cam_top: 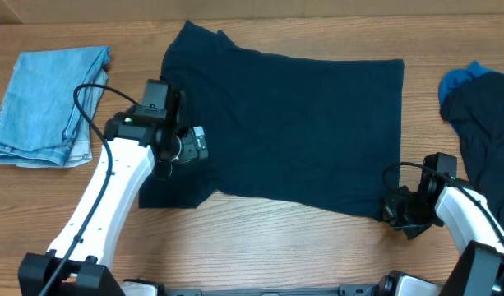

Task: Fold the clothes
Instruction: 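Grasp the T-shirt's bottom hem corners with left and right grippers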

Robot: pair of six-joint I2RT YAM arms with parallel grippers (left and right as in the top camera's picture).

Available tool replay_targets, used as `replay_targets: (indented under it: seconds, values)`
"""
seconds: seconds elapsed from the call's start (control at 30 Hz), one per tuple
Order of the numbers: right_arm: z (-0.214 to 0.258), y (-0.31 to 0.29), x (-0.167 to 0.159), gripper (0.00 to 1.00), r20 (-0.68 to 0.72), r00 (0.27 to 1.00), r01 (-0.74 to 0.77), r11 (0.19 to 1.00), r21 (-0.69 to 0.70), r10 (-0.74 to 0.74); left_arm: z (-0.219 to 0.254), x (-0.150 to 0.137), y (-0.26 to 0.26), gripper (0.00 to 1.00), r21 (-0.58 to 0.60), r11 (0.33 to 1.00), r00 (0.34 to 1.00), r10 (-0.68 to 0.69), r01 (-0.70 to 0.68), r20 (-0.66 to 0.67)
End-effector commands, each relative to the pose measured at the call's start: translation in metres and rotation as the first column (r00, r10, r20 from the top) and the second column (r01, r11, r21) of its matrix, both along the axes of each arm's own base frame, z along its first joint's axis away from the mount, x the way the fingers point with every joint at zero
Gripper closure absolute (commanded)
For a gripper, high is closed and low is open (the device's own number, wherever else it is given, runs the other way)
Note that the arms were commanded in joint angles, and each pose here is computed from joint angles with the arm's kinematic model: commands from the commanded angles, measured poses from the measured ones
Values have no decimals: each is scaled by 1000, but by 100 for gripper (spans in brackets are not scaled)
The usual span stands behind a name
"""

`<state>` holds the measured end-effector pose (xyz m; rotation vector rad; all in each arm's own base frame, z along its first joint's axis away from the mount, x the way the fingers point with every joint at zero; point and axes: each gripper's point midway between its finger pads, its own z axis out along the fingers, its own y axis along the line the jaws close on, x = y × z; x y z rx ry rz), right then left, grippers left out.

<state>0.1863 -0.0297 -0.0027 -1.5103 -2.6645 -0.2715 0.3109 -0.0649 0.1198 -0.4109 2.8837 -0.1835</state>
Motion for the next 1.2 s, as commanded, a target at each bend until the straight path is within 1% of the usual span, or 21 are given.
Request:
replay_targets:
  seconds: [0.0,0.03,0.1,0.13,0.2,0.27,0.33,0.4,0.53,0.57,0.63,0.83,0.87,0.93,0.97,1.0,1.03,1.17]
  values:
    - [0,-6,8,96,19,999,-35,999,-22,35,-1,-11,6,1,-162,983,994,71,-84,-84]
    - [0,-6,8,96,20,999,-37,999,-23,37,-2,-15,20,0,-138,983,989,108,-122,-106]
    - [0,-6,9,96,27,998,-63,998,-26,63,-6,-21,65,0,-22,974,967,223,-227,-122]
    - [0,-6,9,96,26,998,-63,998,-24,63,-8,-24,83,0,17,962,954,271,-271,-127]
    - [0,-5,8,96,21,998,-63,998,-23,63,-12,-35,104,0,24,938,926,344,-345,-158]
    - [0,-5,8,96,22,998,-63,998,-23,63,-31,-52,114,0,33,920,897,389,-391,-210]
    - [0,-5,8,96,24,998,-63,998,-24,64,-52,-61,114,0,35,923,897,380,-382,-226]
    - [0,-6,10,96,34,996,-81,996,-28,82,-70,-54,108,0,-12,942,927,327,-334,-183]
    - [0,-6,9,95,34,995,-88,996,-28,89,-94,-49,109,1,-19,944,938,325,-330,-121]
    - [0,-6,10,95,34,995,-88,996,-28,89,-99,-45,110,4,-22,944,941,326,-329,-94]
    - [0,-6,9,94,32,996,-88,996,-27,89,-110,-48,110,9,-19,944,942,327,-329,-78]
    - [0,-6,9,92,31,996,-88,996,-27,89,-132,-58,107,12,-25,947,946,320,-321,-58]
    - [0,-6,9,92,32,996,-88,996,-27,89,-135,-59,106,13,-25,947,946,320,-321,-56]
    - [0,-6,9,92,31,996,-88,996,-26,89,-136,-61,94,37,-88,947,950,303,-308,-70]
    - [0,-6,9,92,31,996,-88,996,-26,89,-135,-60,87,52,-127,947,955,288,-296,-76]
    - [0,-6,9,92,31,996,-88,996,-26,89,-134,-60,83,64,-153,945,957,280,-289,-79]
    - [0,-6,9,92,31,996,-88,996,-26,88,-133,-59,82,78,-161,944,957,278,-288,-78]
    - [0,-5,8,92,27,996,-88,996,-25,89,-126,-49,85,94,-156,946,959,280,-285,-53]
